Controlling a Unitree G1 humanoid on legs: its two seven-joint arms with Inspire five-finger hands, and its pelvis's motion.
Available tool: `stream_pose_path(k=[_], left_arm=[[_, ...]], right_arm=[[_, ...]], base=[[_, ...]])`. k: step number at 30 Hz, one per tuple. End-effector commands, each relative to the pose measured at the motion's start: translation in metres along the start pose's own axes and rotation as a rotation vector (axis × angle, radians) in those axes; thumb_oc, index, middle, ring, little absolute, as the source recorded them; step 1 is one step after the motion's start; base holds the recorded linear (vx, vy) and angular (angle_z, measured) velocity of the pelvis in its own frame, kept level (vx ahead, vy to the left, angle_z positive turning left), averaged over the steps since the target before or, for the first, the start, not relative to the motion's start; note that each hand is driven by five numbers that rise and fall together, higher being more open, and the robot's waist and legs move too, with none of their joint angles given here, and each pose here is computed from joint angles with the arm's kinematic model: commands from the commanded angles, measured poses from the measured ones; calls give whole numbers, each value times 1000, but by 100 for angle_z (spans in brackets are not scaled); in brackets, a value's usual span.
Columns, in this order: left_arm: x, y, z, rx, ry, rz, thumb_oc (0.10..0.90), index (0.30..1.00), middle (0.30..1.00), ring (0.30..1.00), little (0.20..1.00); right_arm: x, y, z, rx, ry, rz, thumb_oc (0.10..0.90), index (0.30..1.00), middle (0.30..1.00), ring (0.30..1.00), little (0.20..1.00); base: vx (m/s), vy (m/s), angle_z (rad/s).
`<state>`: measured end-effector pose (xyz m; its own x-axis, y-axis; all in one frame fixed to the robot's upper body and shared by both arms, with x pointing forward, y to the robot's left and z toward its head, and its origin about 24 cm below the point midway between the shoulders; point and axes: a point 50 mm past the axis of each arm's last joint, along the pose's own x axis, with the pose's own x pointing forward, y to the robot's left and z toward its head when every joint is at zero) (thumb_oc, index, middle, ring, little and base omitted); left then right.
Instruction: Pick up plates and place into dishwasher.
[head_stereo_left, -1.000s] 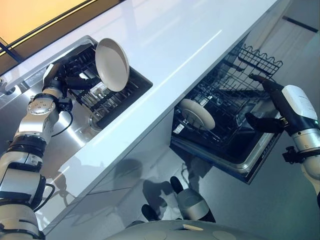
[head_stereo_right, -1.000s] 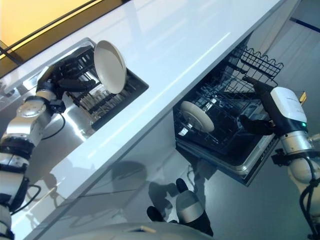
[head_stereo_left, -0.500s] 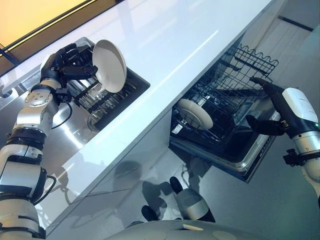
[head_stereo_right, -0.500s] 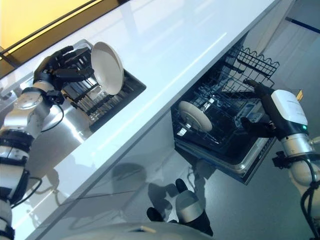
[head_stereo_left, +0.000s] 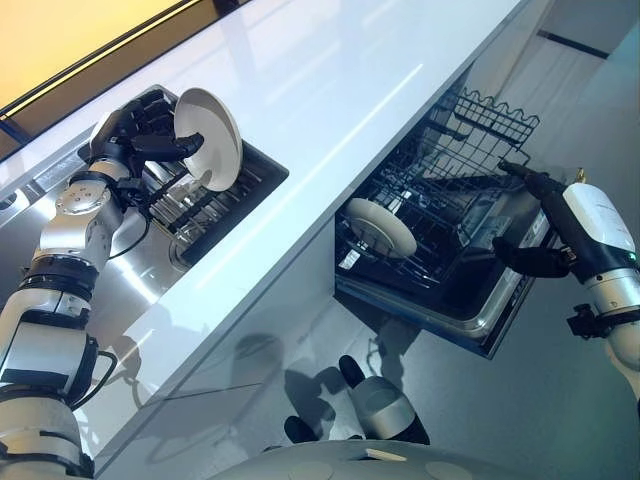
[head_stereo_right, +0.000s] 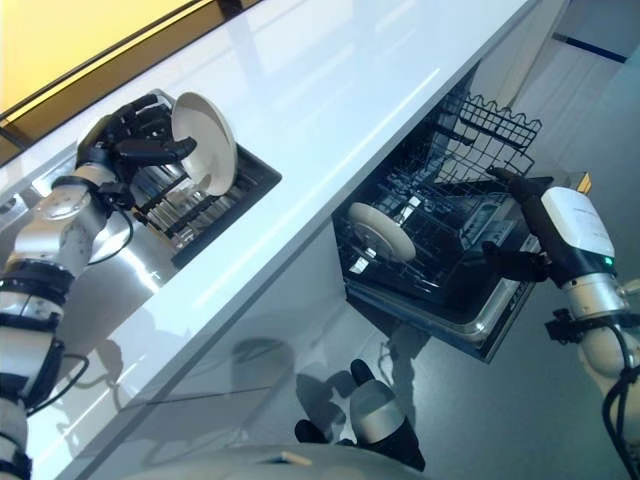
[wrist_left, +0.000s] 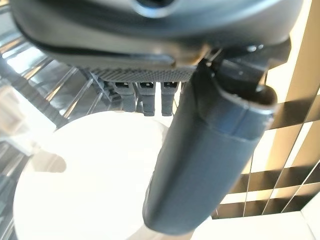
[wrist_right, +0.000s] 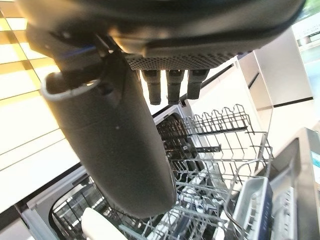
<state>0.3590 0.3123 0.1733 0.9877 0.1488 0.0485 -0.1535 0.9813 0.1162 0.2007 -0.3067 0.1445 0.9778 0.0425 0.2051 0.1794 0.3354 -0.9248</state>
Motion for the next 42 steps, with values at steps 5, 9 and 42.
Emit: stream_pose_path(k=[5,9,42], left_arm=[[8,19,66,-27,-249,76,800,900,900,900,900],[8,23,72,-18,-267,89,800,900,900,900,900],[10,6,74,84,-275,-69,800,900,900,900,900]], right_arm=[[18,-56,18,-114,-128,-236,800,900,900,900,900],[20,-60,18,-124,-126,-249,800,900,900,900,900],[19,-55,15,-105,-101,-262,800,900,900,900,900]], base=[[-18,2,-1],[-78,9,-10],[-14,-7,2]])
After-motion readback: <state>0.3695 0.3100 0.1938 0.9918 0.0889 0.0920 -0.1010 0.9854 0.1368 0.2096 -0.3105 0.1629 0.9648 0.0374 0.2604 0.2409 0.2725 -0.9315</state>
